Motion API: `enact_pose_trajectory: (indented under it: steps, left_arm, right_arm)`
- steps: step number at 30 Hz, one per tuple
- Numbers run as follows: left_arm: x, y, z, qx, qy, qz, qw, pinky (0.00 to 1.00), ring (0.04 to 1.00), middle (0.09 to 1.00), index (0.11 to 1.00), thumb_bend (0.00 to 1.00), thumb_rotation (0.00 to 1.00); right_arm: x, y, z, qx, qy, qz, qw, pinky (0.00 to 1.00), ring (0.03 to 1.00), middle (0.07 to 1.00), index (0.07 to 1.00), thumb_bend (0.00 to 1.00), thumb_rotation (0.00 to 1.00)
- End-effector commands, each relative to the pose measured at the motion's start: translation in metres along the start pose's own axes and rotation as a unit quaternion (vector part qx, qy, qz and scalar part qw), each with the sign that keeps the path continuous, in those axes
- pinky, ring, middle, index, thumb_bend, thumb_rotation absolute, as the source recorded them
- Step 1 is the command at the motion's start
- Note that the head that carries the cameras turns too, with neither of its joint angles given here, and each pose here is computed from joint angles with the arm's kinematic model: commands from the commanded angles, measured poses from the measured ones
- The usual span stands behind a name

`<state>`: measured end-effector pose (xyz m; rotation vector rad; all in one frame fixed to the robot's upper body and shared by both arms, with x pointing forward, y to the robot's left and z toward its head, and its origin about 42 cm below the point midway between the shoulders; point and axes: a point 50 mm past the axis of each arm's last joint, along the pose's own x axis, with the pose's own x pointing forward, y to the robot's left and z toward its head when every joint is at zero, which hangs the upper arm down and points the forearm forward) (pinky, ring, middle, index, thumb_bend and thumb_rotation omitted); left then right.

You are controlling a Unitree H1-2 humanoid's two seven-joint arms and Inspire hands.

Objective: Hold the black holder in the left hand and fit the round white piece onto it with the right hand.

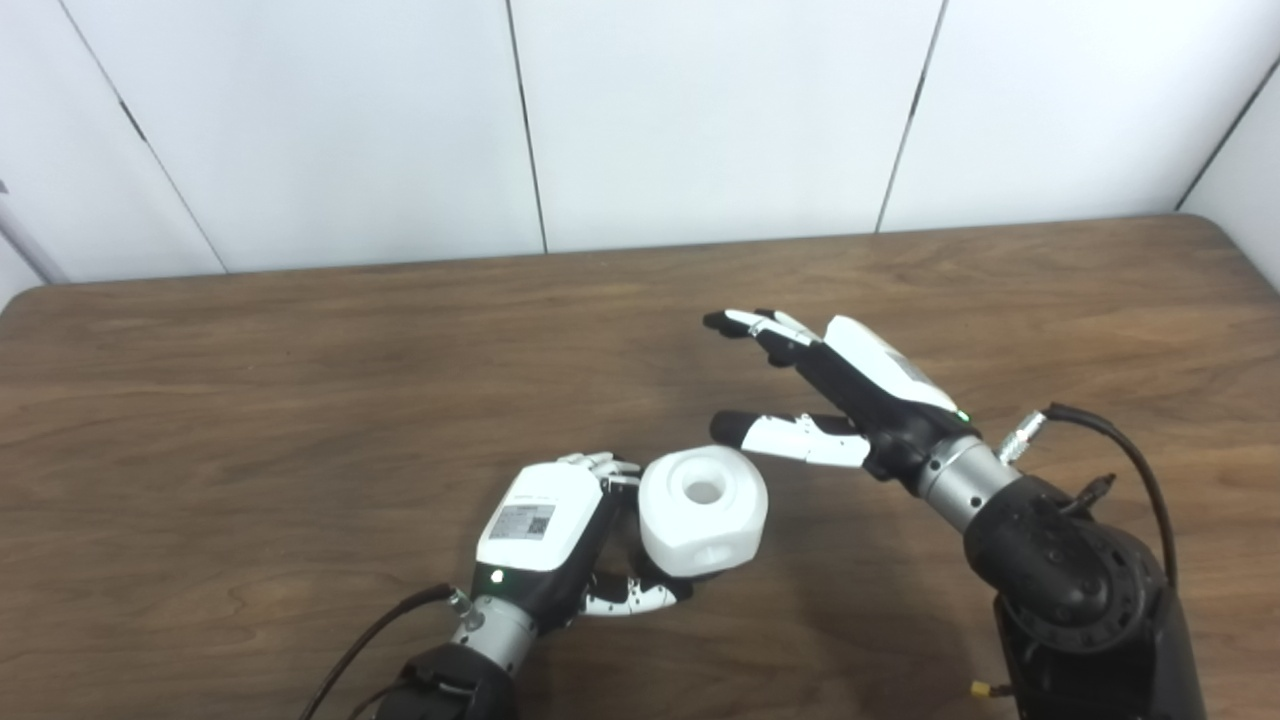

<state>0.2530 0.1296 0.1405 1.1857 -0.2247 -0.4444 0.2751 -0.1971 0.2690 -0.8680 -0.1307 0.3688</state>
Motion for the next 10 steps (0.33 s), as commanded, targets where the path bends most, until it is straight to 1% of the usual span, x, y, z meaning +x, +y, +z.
enact_pose_trajectory:
  steps: [1, 5, 6, 7, 8, 10]
  left_arm:
    - [-0.002, -0.014, -0.005, 0.016, 0.01, -0.06, 0.998, 0.87, 0.854, 0.772, 0.492, 0.52, 0.07]
    - [-0.004, -0.009, -0.003, 0.025, 0.017, -0.068, 0.997, 0.87, 0.855, 0.773, 0.496, 0.52, 0.08]
    - [-0.004, -0.007, -0.002, 0.027, 0.018, -0.07, 0.997, 0.87, 0.855, 0.773, 0.573, 0.66, 0.15]
    - [-0.004, -0.005, -0.001, 0.029, 0.02, -0.071, 0.997, 0.87, 0.853, 0.773, 0.628, 0.75, 0.2]
    - [-0.004, -0.004, -0.001, 0.031, 0.022, -0.072, 0.997, 0.86, 0.851, 0.772, 0.649, 0.79, 0.22]
    - [-0.006, 0.0, 0.001, 0.029, 0.028, -0.07, 0.997, 0.86, 0.848, 0.773, 0.674, 0.83, 0.24]
  right_arm:
    - [0.0, -0.01, 0.008, -0.001, -0.016, -0.029, 0.999, 0.86, 0.994, 0.915, 0.899, 0.85, 1.0]
    - [0.0, -0.012, 0.006, -0.004, -0.012, -0.029, 0.999, 0.87, 0.997, 0.918, 0.9, 0.86, 1.0]
    - [0.0, -0.012, 0.006, -0.006, -0.012, -0.029, 0.999, 0.87, 0.996, 0.918, 0.899, 0.86, 1.0]
    - [0.0, -0.013, 0.005, -0.007, -0.011, -0.03, 0.999, 0.87, 0.994, 0.916, 0.898, 0.86, 1.0]
    - [0.0, -0.013, 0.005, -0.007, -0.01, -0.031, 0.999, 0.86, 0.994, 0.915, 0.898, 0.85, 1.0]
    - [0.001, -0.015, 0.004, -0.012, -0.007, -0.031, 0.999, 0.86, 0.993, 0.915, 0.898, 0.85, 1.0]
